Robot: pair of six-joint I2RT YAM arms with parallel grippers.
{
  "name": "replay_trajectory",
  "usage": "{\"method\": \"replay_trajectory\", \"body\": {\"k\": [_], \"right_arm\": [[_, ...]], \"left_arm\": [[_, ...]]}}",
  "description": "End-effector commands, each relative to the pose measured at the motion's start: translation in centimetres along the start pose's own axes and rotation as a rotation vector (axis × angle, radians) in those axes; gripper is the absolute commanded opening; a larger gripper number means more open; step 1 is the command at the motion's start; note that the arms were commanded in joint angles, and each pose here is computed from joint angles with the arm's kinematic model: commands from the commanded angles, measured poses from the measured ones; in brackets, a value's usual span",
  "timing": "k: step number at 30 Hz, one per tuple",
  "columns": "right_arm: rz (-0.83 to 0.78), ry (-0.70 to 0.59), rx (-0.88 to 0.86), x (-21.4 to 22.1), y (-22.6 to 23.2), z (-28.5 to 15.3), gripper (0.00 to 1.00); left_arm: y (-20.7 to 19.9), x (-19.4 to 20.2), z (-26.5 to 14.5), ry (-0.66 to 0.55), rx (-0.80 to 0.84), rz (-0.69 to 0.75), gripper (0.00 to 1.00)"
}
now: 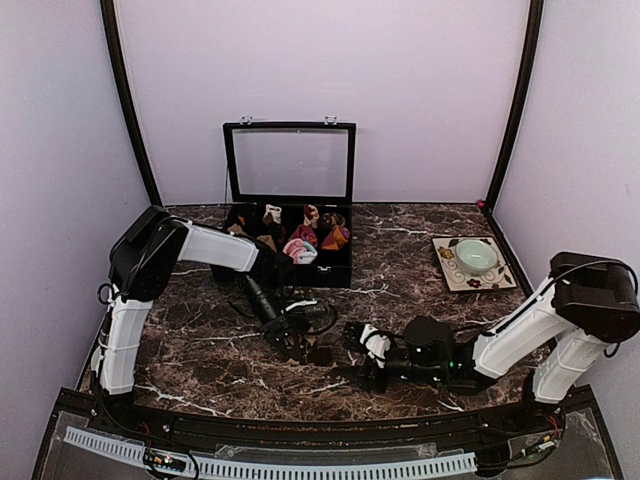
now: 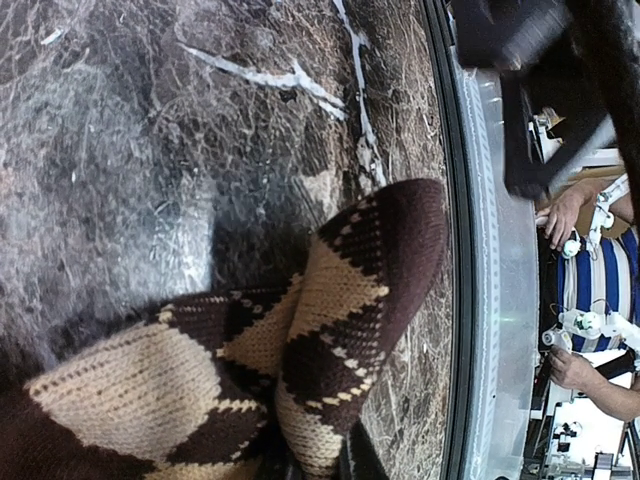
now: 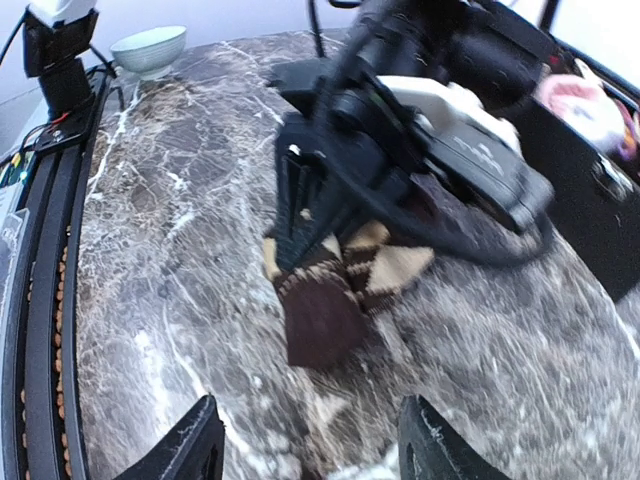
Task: Roll the socks
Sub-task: Roll the sock at the center of the board.
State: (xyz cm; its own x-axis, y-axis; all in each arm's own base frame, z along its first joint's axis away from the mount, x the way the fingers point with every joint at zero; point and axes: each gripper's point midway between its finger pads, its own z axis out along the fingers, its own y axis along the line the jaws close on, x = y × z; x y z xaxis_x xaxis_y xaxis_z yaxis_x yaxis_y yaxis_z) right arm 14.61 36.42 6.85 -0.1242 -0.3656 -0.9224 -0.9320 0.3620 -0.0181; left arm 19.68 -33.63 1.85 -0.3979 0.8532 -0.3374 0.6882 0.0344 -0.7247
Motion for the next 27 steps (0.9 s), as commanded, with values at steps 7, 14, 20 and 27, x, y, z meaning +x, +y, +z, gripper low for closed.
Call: {"method": "replay_trajectory", "body": {"k": [7,14,20,27], "right_arm": [[-0.416,0.024,-0.135,-1.1,3.1,4.6,0.47],[-0.54,0.098,-0.091,0.8,1.6,7.5,0.4],[-0.555,0.14,-0.038,1.9,-0.6,8.6,0.39],[-0.568,0.241,-0.066,3.8,-1.2,8.9,0.34]], "left_arm": [[5.6,6.8,1.7,0.261,-0.172,-0.108,0.0],[5.6,7.0,1.7,0.273,-0.171,-0.093,0.0],[5.3,7.2,1.7,0.28,-0.158,-0.075,0.0],[5.0,7.0,1.4,0.289,-0.149,-0.056,0.0]]}}
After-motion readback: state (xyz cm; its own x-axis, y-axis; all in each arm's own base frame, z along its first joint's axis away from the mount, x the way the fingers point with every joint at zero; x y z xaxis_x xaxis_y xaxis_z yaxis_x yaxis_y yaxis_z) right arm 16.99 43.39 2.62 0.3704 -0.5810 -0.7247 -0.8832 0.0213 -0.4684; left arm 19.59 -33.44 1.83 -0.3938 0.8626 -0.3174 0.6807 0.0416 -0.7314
